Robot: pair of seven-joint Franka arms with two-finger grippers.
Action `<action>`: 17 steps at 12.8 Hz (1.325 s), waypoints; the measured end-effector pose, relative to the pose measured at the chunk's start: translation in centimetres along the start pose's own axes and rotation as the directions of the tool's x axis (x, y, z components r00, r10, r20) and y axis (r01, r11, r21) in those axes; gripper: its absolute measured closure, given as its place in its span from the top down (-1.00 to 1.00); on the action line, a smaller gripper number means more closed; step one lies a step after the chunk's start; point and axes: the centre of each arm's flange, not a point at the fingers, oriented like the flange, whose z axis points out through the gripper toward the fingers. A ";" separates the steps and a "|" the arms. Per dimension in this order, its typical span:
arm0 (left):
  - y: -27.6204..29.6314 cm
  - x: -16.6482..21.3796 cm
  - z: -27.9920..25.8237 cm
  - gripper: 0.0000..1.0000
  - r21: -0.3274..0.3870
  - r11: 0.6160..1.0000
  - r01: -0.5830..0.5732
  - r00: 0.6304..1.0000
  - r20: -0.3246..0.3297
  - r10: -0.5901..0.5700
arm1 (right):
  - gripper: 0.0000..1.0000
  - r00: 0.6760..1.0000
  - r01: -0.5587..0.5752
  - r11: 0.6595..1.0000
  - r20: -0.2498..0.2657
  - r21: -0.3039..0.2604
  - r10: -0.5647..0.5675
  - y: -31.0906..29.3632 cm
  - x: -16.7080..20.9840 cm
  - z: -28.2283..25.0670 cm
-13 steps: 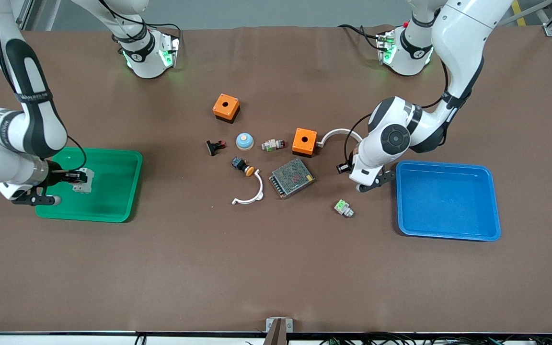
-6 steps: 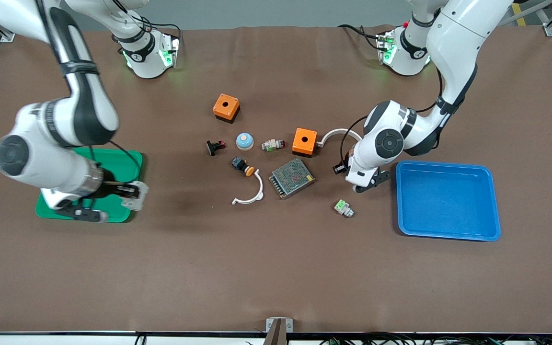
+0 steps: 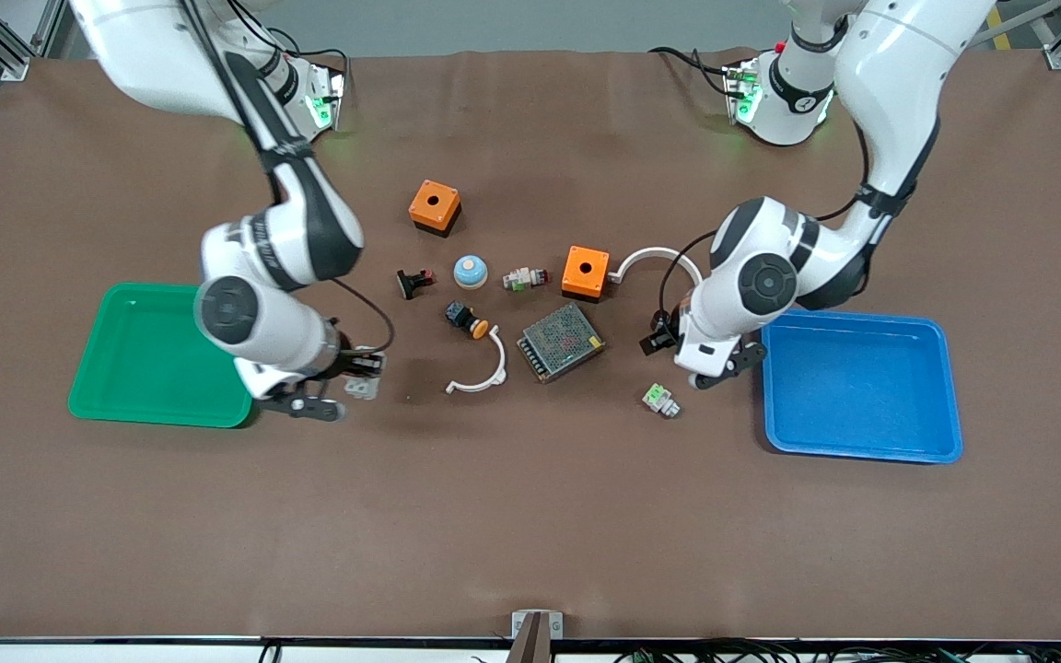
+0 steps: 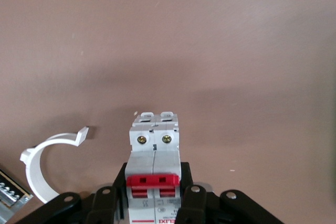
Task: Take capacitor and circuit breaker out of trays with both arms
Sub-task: 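Carry the breaker toward the white clip while the left gripper withdraws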
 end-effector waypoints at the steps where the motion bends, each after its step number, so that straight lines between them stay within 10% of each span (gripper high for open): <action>1: 0.1 1.3 -2.6 0.97 0.009 1.000 -0.006 0.999 -0.035 0.006 | -0.21 1.000 0.018 1.000 0.007 -0.008 -0.018 -1.2 -0.6 1.4; 8: -3.8 10.3 -18.4 1.00 -0.013 0.999 0.035 0.969 -0.243 -0.038 | -0.21 0.995 0.099 0.995 0.014 -0.027 -0.099 -5.9 -3.1 6.2; 14: -7.7 9.8 -28.3 1.00 0.090 0.992 -0.093 0.968 -0.227 0.111 | -0.20 0.995 0.095 0.995 0.014 -0.035 -0.095 -5.6 -2.5 7.6; 17: -8.5 7.5 -32.3 1.00 0.104 0.990 -0.099 0.960 -0.251 0.122 | 0.37 0.995 0.104 0.994 0.001 -0.034 -0.104 -5.9 -2.2 7.0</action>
